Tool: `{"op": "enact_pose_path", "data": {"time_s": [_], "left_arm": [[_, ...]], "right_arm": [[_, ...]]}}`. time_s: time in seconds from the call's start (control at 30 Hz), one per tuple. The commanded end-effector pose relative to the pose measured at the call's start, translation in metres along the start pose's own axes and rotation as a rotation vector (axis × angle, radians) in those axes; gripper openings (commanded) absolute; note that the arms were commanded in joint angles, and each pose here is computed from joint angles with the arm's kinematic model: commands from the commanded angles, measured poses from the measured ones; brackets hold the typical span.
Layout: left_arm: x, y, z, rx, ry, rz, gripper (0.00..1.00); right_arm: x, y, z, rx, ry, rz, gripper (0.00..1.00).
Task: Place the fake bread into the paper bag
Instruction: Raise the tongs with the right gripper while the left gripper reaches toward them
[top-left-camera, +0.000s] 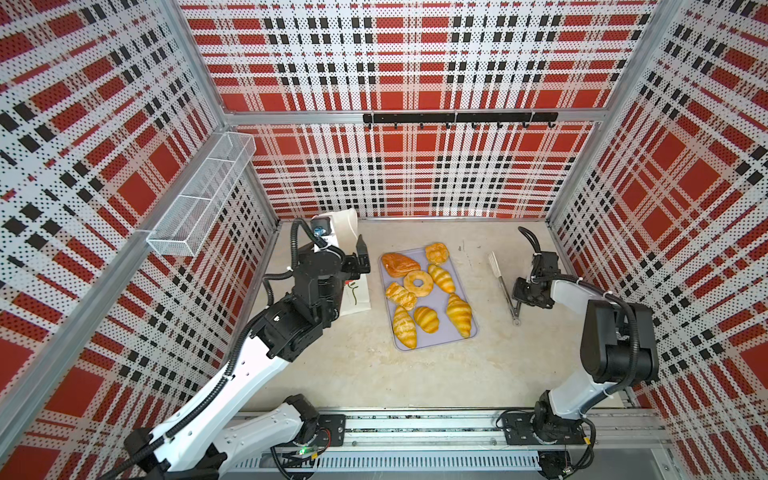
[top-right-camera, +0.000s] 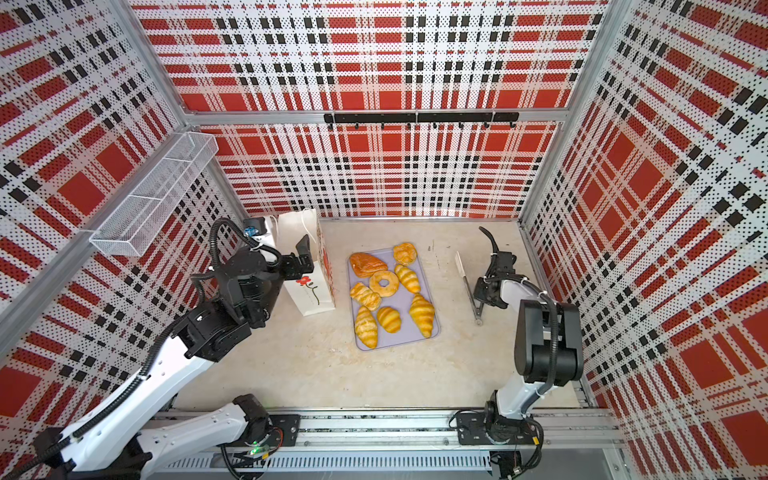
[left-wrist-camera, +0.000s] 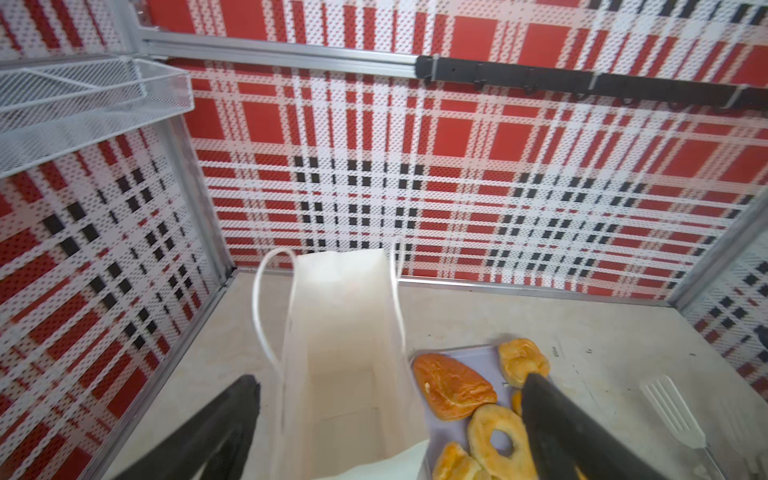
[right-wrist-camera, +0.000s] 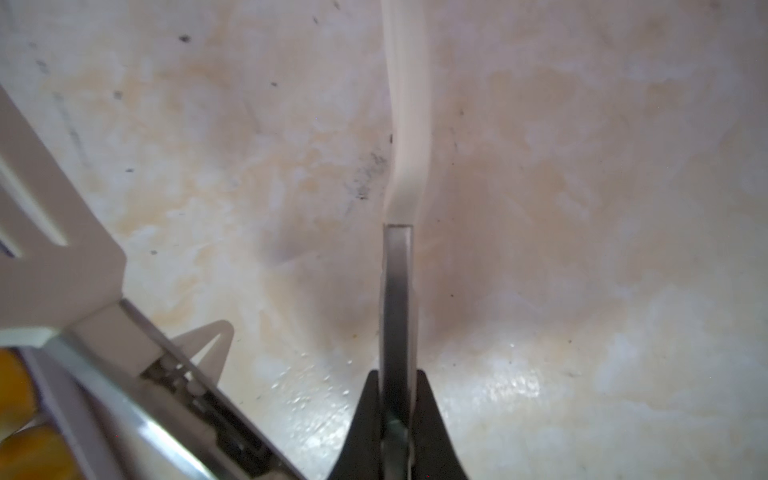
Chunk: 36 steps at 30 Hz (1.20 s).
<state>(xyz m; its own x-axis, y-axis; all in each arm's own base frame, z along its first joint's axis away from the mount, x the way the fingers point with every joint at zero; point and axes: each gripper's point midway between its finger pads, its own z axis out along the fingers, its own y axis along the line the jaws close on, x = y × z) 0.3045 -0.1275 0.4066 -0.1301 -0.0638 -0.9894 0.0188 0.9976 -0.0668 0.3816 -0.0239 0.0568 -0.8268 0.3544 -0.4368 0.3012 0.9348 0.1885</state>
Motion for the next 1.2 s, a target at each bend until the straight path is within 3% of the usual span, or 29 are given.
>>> {"op": "enact_pose_path", "data": {"time_s": [0.0,0.3,0.5,0.83,1.17], "left_arm": [[-0.023,-0.031,-0.002,0.082,-0.051,0.032,0.99],[-0.009,-0.147,0.014,0.476,0.043,0.131,1.00],[0.009,-0.191,0.041,0.690,0.156,0.068,1.00],[0.018,-0.232,0.072,0.949,0.237,-0.063,0.97],[0.024,-0.253,0.075,1.070,0.256,-0.082,0.92]], "right_arm": [[-0.035,0.037,-0.042,-0.182,-0.139,-0.047,0.04],[-0.059,0.128,-0.122,-0.722,-0.220,-0.120,0.05],[-0.063,0.165,-0.165,-0.992,-0.232,-0.142,0.04],[-0.039,0.213,-0.201,-1.193,-0.146,-0.283,0.06],[-0.040,0.239,-0.225,-1.377,-0.101,-0.275,0.06]]}}
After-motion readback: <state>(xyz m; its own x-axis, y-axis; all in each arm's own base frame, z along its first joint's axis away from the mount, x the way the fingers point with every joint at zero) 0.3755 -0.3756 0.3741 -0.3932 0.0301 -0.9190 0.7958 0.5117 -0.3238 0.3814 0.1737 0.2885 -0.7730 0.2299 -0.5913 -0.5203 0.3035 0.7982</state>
